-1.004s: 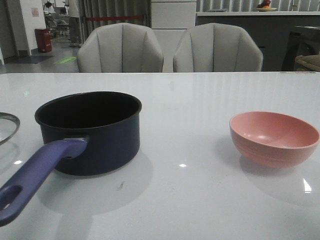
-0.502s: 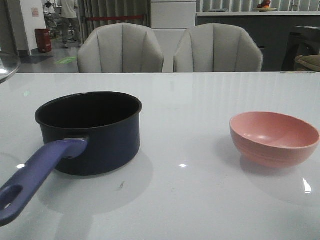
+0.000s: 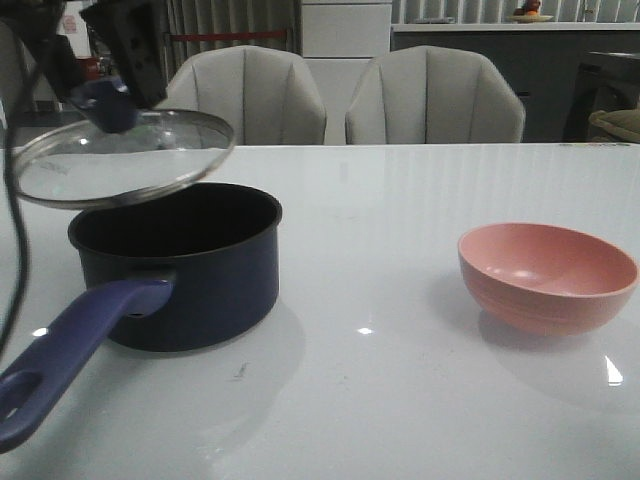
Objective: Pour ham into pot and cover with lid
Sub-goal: 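Grasp the lid knob and lift the lid toward the saucepan, then lower the glass lid onto the saucepan and release the knob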
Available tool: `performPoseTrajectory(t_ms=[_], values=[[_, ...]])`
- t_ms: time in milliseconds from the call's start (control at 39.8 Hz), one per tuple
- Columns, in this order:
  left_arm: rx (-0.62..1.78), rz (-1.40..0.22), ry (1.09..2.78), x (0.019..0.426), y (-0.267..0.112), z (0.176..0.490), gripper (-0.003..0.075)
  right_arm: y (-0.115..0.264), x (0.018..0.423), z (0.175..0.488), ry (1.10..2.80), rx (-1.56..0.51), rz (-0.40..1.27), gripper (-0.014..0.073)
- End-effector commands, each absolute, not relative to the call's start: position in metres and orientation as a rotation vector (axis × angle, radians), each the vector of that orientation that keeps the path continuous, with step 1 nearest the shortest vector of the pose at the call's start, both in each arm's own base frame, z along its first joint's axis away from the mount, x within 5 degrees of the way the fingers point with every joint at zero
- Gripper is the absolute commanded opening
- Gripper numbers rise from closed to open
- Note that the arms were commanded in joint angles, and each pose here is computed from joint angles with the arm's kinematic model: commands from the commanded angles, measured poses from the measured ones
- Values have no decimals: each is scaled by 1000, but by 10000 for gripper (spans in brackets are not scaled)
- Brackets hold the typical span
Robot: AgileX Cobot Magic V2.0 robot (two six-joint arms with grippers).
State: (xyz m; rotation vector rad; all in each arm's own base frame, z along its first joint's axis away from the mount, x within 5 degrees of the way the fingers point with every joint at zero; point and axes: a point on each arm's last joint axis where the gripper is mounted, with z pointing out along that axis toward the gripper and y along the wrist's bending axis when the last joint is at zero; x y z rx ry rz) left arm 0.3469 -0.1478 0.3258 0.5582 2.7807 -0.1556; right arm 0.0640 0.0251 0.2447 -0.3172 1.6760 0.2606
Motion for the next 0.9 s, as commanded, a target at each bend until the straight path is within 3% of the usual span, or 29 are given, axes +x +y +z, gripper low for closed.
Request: performPoseTrajectory(t_ms=[0, 879], values=[[596, -177, 2700, 340, -158, 346, 333, 24, 65, 261, 1580, -293, 258, 145], [622, -166, 2747, 362, -174, 324, 333, 24, 65, 261, 1580, -293, 258, 145]])
